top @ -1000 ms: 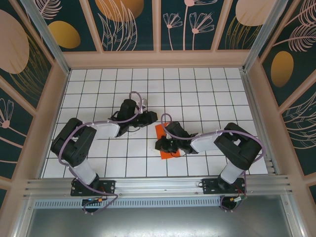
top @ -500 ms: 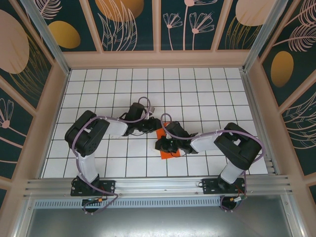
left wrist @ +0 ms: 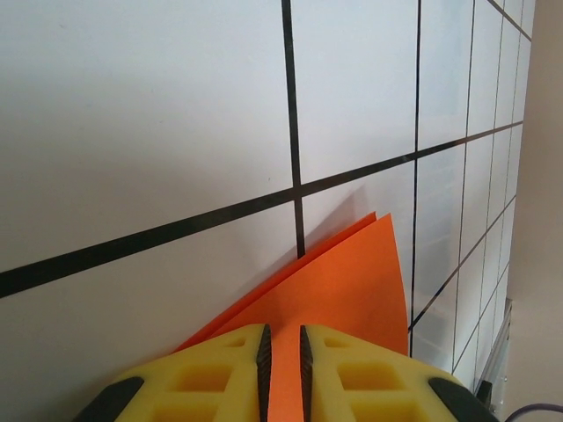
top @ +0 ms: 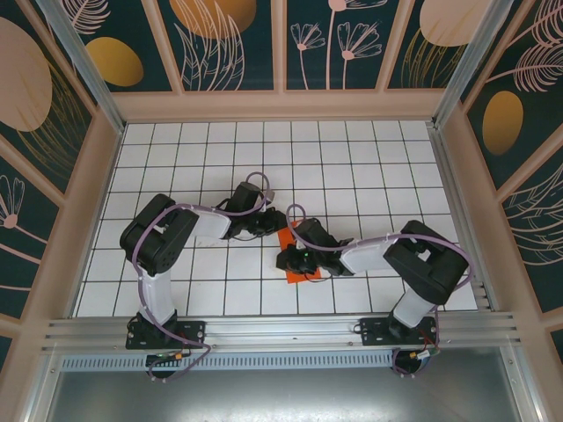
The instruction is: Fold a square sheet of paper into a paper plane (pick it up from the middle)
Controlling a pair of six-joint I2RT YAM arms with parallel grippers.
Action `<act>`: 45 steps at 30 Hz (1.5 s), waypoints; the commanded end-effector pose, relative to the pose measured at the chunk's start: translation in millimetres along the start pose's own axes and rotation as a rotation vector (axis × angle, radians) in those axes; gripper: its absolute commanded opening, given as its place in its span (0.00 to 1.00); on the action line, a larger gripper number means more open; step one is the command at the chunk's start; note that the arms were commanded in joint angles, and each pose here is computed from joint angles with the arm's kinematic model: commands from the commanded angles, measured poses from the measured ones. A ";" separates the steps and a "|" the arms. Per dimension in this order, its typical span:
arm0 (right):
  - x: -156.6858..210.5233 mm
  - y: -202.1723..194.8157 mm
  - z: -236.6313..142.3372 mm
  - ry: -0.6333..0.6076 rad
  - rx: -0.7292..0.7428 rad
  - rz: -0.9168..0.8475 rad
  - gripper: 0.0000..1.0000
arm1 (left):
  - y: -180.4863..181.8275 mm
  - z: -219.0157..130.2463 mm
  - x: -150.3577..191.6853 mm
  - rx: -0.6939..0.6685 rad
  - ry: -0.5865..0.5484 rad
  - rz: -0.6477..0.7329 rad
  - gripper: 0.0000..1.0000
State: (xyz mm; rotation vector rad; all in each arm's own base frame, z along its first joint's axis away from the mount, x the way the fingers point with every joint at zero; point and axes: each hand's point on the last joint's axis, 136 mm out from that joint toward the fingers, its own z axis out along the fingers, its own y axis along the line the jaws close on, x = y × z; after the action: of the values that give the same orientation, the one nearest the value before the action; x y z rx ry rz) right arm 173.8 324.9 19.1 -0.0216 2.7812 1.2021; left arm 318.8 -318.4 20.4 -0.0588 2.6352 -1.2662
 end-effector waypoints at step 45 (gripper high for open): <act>-65.9 -26.9 -100.8 -0.276 -0.085 0.077 0.53 | -62.7 -69.3 -36.9 -0.057 -0.150 0.192 0.39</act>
State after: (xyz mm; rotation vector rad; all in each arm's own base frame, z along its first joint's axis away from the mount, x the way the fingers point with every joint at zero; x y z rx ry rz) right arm 222.2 214.4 56.9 0.3534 2.5646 1.1437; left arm 350.3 -302.1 108.5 0.0751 2.4954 -1.0327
